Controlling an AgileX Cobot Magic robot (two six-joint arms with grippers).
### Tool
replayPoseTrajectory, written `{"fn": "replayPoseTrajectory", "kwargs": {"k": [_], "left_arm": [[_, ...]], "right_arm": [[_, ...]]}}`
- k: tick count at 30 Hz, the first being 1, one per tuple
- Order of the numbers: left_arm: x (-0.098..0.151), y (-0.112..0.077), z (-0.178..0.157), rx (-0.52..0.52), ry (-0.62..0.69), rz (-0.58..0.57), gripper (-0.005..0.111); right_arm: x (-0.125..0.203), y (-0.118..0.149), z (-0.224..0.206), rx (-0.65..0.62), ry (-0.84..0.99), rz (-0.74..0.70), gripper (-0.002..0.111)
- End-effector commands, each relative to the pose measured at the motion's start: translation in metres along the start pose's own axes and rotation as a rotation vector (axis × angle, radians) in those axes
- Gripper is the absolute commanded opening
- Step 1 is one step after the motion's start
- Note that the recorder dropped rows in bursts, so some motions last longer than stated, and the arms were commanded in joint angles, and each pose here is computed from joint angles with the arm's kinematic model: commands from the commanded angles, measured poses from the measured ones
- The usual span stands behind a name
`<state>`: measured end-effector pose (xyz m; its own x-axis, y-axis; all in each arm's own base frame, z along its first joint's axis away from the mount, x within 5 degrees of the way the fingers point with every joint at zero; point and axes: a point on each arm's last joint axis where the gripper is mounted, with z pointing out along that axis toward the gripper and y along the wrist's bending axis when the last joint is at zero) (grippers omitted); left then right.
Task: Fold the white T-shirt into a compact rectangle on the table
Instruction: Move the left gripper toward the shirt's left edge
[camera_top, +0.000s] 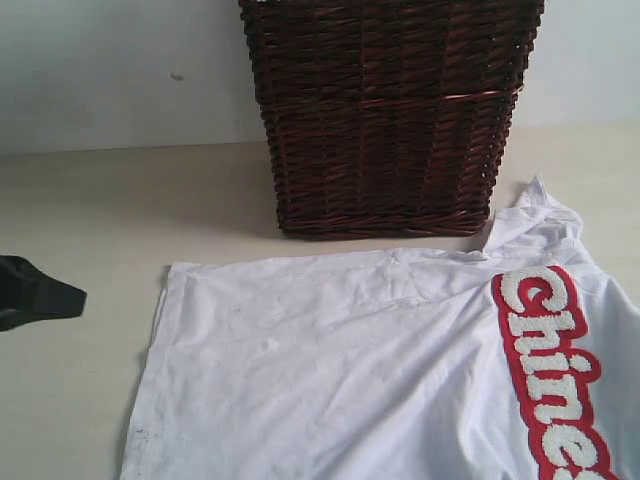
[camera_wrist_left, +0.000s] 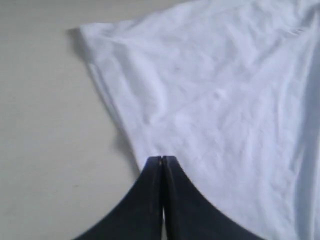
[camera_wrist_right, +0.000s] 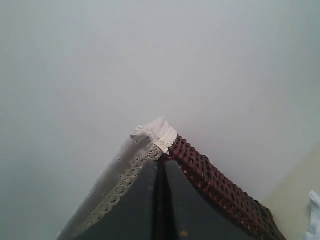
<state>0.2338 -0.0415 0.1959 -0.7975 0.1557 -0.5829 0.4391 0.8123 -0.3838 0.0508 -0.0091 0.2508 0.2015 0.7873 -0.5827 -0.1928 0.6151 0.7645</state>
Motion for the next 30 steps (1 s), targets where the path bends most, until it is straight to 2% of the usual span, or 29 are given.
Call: {"fn": "replayPoseTrajectory", "kwargs": {"k": [1,3,5,7,11,13,14,17,20,23,26,28,30], "left_arm": [[0.01,-0.005,0.03,0.162,0.114,0.18,0.0],[0.021,-0.011,0.042,0.242,0.202,0.316,0.0],[0.025,-0.019,0.051,0.281,0.237,0.378,0.003],[0.026,-0.026,0.057,0.283,0.241,0.446,0.01],[0.026,-0.036,0.067,0.263,0.237,0.648,0.035],[0.026,-0.041,0.07,0.257,0.231,0.737,0.043],[0.026,-0.043,0.071,0.251,0.229,0.779,0.044],[0.027,-0.048,0.076,0.231,0.232,0.892,0.041],[0.027,-0.052,0.08,0.201,0.227,0.972,0.032],[0.029,-0.054,0.085,0.198,0.235,0.97,0.02],[0.034,-0.05,0.093,0.214,0.271,0.948,0.002],[0.039,-0.044,0.1,0.204,0.302,0.937,0.0],[0.043,-0.038,0.106,0.182,0.331,0.93,0.0]], "right_arm": [[-0.002,0.0,0.0,0.001,-0.02,0.037,0.005],[0.0,0.0,0.0,0.0,0.0,0.037,0.005],[0.001,0.0,0.0,-0.001,0.013,0.037,0.005],[0.002,0.0,0.0,-0.001,0.023,0.042,0.005],[0.004,0.001,0.0,-0.003,0.044,0.038,0.006],[0.007,0.005,-0.001,-0.027,0.104,-0.04,0.011],[0.008,0.009,0.0,-0.042,0.141,-0.108,0.016],[0.003,0.026,0.005,-0.085,0.198,-0.344,0.035],[-0.011,0.047,0.021,-0.108,0.203,-0.615,0.041],[-0.011,0.057,0.048,-0.099,0.306,-0.893,0.034],[0.001,0.052,0.074,-0.084,0.525,-1.135,0.017],[0.014,0.041,0.09,-0.072,0.709,-1.267,0.006],[0.028,0.026,0.102,-0.061,0.85,-1.347,0.0]]}}
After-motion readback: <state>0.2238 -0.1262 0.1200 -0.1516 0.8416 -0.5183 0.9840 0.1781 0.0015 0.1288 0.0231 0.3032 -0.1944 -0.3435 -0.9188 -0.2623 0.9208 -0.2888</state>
